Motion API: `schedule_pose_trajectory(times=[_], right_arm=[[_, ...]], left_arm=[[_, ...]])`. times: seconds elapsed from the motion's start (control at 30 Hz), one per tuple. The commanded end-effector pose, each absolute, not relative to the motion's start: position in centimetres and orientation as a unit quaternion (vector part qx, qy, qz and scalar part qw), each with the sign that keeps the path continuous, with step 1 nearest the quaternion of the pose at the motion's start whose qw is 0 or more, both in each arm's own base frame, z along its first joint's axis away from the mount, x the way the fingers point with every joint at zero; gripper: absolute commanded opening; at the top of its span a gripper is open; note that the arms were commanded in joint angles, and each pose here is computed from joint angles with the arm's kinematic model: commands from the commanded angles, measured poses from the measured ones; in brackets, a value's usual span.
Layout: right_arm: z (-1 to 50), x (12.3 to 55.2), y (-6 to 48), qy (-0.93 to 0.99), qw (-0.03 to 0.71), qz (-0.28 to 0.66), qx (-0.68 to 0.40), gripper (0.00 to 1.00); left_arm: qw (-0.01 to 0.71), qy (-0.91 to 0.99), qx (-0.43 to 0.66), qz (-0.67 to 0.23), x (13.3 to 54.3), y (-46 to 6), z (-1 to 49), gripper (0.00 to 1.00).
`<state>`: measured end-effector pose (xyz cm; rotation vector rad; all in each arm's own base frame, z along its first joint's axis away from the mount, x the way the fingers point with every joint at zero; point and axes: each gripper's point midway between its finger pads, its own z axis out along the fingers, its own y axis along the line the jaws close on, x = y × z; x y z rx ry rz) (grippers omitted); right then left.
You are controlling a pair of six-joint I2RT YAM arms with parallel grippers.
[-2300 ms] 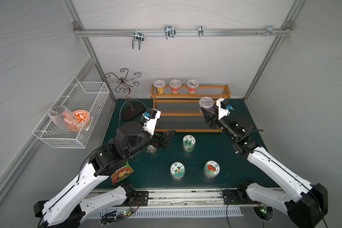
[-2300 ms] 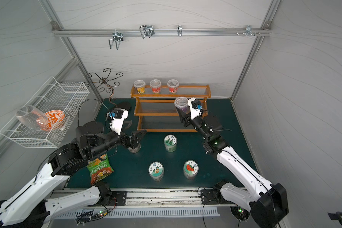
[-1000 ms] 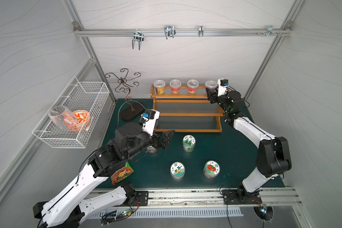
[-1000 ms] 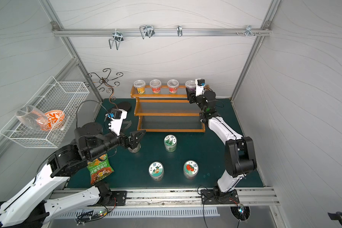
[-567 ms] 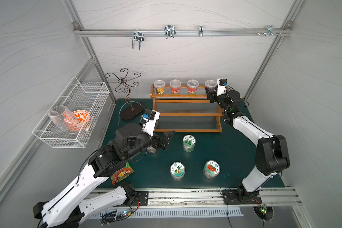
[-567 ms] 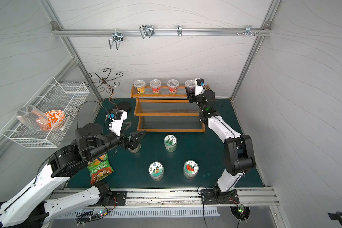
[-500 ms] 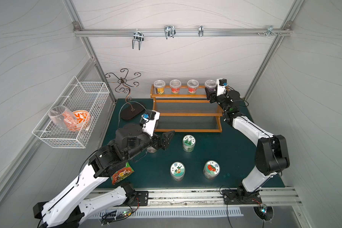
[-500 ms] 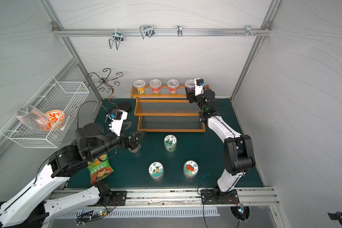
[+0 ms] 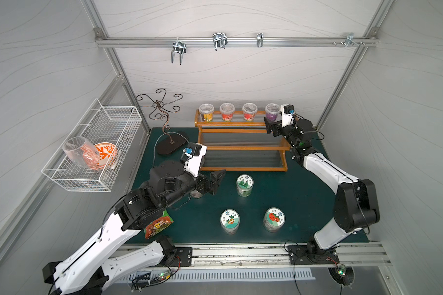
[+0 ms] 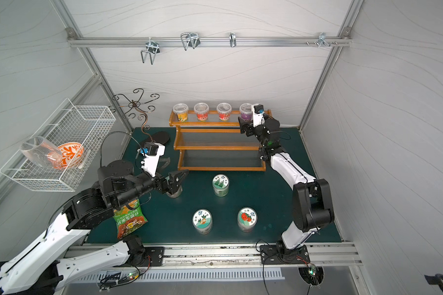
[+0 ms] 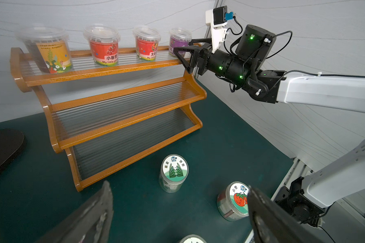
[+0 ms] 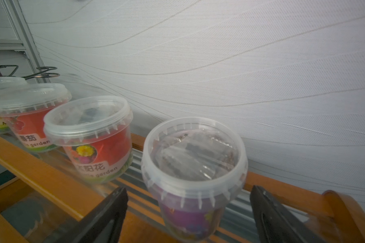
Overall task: Place the seed container on the shelf
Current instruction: Place the seed jar on the shelf.
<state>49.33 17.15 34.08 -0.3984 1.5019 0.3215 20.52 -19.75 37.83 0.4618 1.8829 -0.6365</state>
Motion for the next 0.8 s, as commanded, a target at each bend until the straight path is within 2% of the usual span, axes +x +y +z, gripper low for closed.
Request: schedule_pose_trajectory(times=[0.0,0.4,0.77], right_arm=[[35.0,48.0,16.3,0.674,0.704,0.136,-0.178,0.98],[35.6,42.1,14.5,0.707,0.674,0.141,-0.162,0.98],[33.9,33.9,12.9,0.796,0.56,0.209,-0.098,0.99]], left_arm=[[0.543,0.768,0.182,-0.286,20.6,-19.9,39.6,1.0],[0.527,0.779,0.183,-0.286,20.8,-20.5,38.1,1.0],[0.516,0.796,0.172,-0.266,21.8,-20.7,36.0,1.0]])
